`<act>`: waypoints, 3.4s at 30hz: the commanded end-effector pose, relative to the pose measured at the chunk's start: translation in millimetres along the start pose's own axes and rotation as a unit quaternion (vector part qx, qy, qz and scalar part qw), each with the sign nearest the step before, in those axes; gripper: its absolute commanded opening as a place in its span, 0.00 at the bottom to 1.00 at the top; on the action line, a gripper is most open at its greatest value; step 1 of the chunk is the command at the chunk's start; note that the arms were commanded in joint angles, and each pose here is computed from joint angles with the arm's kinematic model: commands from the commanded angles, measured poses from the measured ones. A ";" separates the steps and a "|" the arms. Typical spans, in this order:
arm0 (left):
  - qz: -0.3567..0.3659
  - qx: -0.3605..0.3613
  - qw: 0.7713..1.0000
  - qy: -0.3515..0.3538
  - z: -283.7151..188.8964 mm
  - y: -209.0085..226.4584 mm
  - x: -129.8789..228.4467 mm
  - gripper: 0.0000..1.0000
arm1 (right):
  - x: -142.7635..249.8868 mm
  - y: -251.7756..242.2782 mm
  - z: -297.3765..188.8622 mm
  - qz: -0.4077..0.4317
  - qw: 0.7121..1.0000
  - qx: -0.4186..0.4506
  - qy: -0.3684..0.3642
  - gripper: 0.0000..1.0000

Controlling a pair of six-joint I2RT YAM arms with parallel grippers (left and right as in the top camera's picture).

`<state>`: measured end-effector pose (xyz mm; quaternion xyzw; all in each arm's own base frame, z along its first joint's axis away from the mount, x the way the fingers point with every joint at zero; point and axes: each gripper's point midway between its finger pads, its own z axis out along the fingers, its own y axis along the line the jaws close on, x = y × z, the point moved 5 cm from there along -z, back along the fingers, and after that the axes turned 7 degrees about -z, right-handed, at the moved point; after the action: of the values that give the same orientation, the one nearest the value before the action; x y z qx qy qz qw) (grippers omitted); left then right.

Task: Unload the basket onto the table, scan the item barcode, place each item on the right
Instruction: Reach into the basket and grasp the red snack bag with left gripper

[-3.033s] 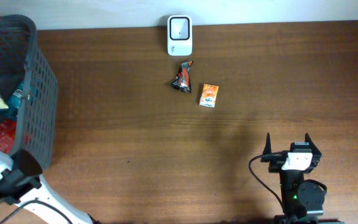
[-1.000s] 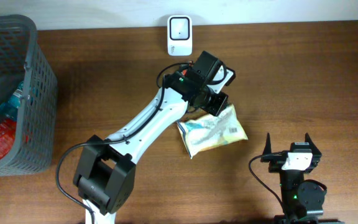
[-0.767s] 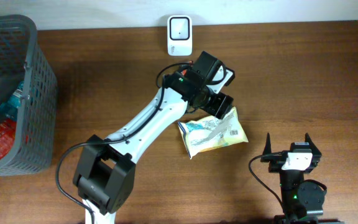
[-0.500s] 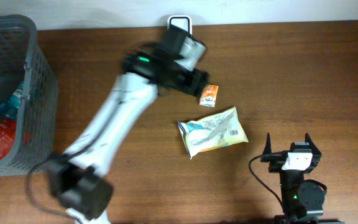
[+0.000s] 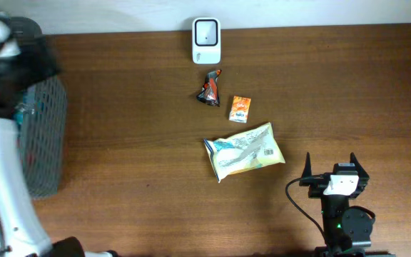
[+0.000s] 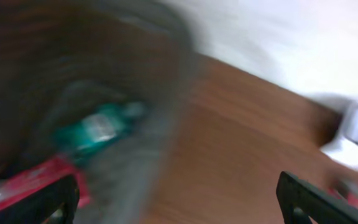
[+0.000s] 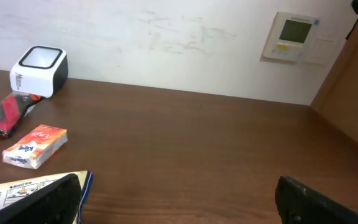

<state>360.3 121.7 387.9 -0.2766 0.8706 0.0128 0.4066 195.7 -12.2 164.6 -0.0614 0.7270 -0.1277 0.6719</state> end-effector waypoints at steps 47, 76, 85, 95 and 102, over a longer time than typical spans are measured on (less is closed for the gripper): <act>-0.208 -0.358 0.861 0.297 193.6 256.7 151.9 0.85 | 3.2 1.5 0.3 -0.004 1.000 -0.001 0.003 0.98; -0.222 -0.314 0.878 0.284 193.3 245.9 124.3 0.40 | 3.2 1.5 0.3 -0.004 1.000 -0.001 0.003 0.98; -0.342 -0.351 0.839 0.235 197.5 249.8 128.7 0.99 | 3.2 1.5 0.3 -0.004 1.000 -0.001 0.003 0.98; -0.399 -0.358 0.823 0.190 219.7 257.2 145.4 0.99 | 3.2 1.5 0.3 -0.004 1.000 -0.001 0.003 0.98; -0.396 -0.361 0.820 0.203 226.7 259.1 166.6 0.40 | 3.3 1.4 0.3 -0.004 1.000 0.000 0.003 0.98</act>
<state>315.0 328.7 94.2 -0.7123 0.6827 0.1260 0.1029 195.7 -12.2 164.6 -0.0614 0.7270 -0.1277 0.6719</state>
